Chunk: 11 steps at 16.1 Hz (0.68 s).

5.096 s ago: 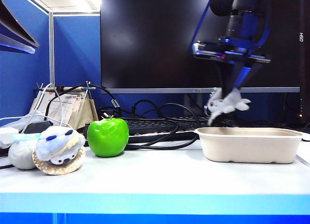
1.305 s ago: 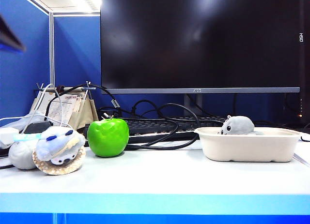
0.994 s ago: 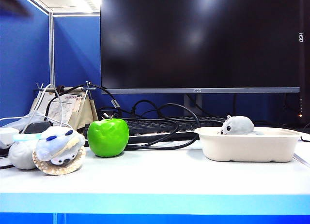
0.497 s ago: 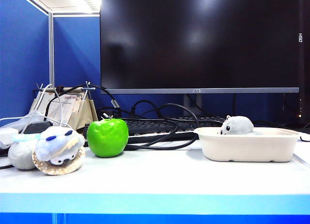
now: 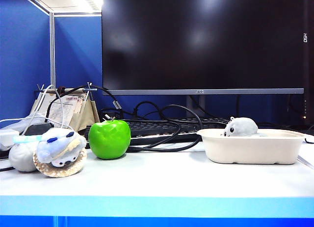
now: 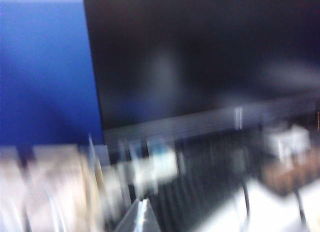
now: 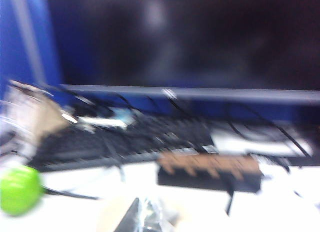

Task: Identity fluffy octopus among items on the table, put them into the paper lunch box.

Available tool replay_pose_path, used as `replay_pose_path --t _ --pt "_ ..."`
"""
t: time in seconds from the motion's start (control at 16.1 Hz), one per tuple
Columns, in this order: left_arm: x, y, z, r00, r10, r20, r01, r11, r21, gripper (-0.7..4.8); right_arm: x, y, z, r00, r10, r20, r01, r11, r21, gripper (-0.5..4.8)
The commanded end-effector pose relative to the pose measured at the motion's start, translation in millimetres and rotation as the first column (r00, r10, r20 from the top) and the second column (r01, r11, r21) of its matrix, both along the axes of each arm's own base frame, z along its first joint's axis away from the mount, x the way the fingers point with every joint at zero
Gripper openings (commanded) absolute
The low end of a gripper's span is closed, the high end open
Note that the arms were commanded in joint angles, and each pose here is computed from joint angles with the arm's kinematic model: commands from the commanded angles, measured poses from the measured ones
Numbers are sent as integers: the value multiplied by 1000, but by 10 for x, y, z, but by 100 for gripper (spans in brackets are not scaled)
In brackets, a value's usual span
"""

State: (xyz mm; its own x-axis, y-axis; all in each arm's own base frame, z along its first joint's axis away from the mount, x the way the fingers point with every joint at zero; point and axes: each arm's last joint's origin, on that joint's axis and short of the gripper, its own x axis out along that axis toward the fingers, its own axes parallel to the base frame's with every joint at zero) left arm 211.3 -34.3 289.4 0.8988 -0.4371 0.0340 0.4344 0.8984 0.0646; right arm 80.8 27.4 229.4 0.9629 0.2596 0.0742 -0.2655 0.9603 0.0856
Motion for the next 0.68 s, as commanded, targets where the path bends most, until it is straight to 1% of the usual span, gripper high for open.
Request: replay_pose_path --t 0.06,0.12,0.19,0.31,0.44,0.5,0.56,0.68 --pt "191 -21 -260 989 1 -149 2 1000 20 -6 63 11 -178 999 -41 -13 41 999 -2 -1" --pt "241 -30 -346 980 -11 -197 15 1000 20 -6 74 14 -227 999 -46 -27 46 999 -8 -1" --pt "244 -44 -389 971 -59 -232 64 998 14 -6 85 11 -270 997 -67 -40 67 998 -13 -1" --pt "202 -72 -391 951 -172 -258 172 985 -21 -6 102 2 -372 989 -121 -89 118 992 -37 -1" --pt "124 -94 -341 937 -232 -263 227 973 -47 -6 100 0 -461 979 -127 -161 116 990 -74 -1" --pt "58 -105 -304 934 -240 -266 236 971 -47 -6 99 0 -502 973 -127 -191 111 990 -90 -1" --pt "-85 -109 -231 930 -247 -272 245 969 -41 -6 91 -2 -546 965 -128 -230 105 988 -110 -1" --pt "-347 -83 -94 937 -253 -242 255 967 -21 -6 88 -3 -566 960 -130 -249 103 988 -119 -1"
